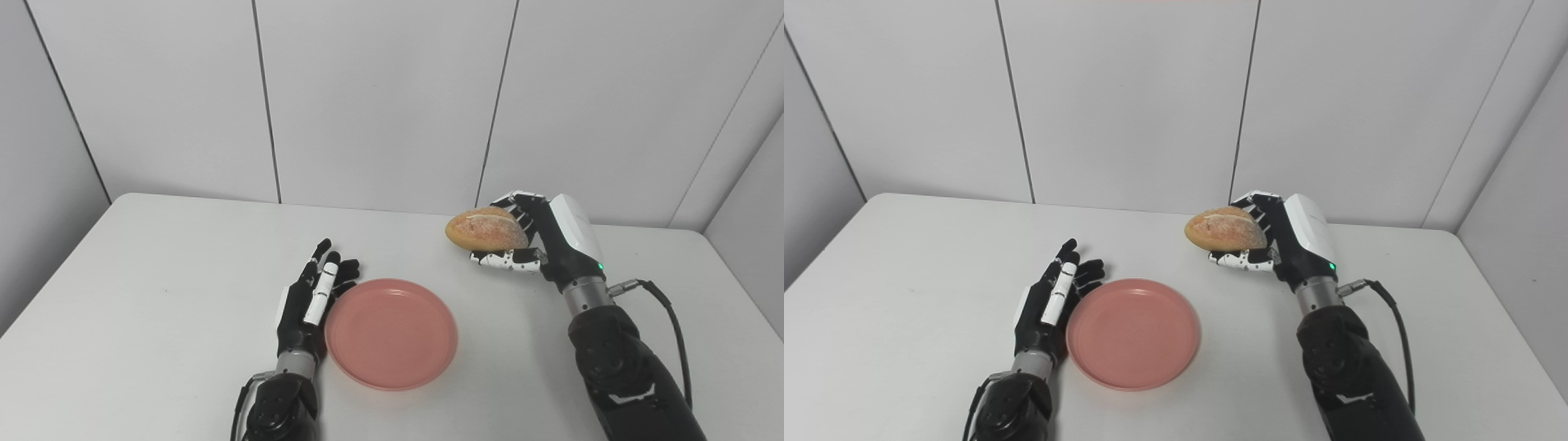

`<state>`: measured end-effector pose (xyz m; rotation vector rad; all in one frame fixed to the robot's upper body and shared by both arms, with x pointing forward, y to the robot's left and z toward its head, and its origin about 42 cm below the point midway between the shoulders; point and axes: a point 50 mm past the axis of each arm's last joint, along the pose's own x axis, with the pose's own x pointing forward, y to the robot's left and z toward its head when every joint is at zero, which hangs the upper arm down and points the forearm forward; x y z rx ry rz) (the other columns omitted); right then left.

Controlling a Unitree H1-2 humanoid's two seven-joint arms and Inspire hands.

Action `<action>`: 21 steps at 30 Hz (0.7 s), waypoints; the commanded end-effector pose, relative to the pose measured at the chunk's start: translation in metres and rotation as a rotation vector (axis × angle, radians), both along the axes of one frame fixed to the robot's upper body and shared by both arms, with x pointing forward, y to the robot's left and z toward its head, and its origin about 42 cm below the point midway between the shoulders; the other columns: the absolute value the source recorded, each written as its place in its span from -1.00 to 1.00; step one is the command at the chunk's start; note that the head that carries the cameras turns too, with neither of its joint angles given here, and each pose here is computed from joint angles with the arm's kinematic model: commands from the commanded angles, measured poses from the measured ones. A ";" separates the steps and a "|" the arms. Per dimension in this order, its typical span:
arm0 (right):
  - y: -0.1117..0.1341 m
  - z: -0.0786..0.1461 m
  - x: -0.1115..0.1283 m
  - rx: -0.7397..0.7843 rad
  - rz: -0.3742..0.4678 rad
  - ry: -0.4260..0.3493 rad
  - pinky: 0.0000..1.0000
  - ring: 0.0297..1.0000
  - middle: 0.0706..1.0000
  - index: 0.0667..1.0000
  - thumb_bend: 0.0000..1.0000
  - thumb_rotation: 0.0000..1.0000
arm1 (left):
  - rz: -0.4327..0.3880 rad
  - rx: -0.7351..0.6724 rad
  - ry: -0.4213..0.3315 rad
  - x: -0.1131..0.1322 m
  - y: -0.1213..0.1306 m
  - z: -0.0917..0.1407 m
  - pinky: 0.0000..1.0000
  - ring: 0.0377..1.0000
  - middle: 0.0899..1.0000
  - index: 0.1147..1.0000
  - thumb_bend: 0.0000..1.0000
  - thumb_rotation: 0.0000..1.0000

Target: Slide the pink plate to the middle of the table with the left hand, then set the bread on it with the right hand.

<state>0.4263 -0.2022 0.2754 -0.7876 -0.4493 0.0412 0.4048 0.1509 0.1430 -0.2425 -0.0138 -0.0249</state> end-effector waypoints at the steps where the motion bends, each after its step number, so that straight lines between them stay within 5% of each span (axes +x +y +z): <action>1: 0.002 0.024 -0.003 0.009 0.019 -0.069 -0.51 -0.39 -0.24 -0.01 0.03 -1.00 | 0.002 0.009 0.155 -0.013 -0.004 -0.033 0.41 0.39 0.29 0.74 0.09 0.37; 21: 0.049 0.021 -0.036 -0.076 0.191 -0.004 -0.49 -0.38 -0.24 -0.02 0.03 -1.00 | -0.006 -0.011 0.159 -0.014 -0.018 -0.041 0.36 0.42 0.28 0.73 0.10 0.37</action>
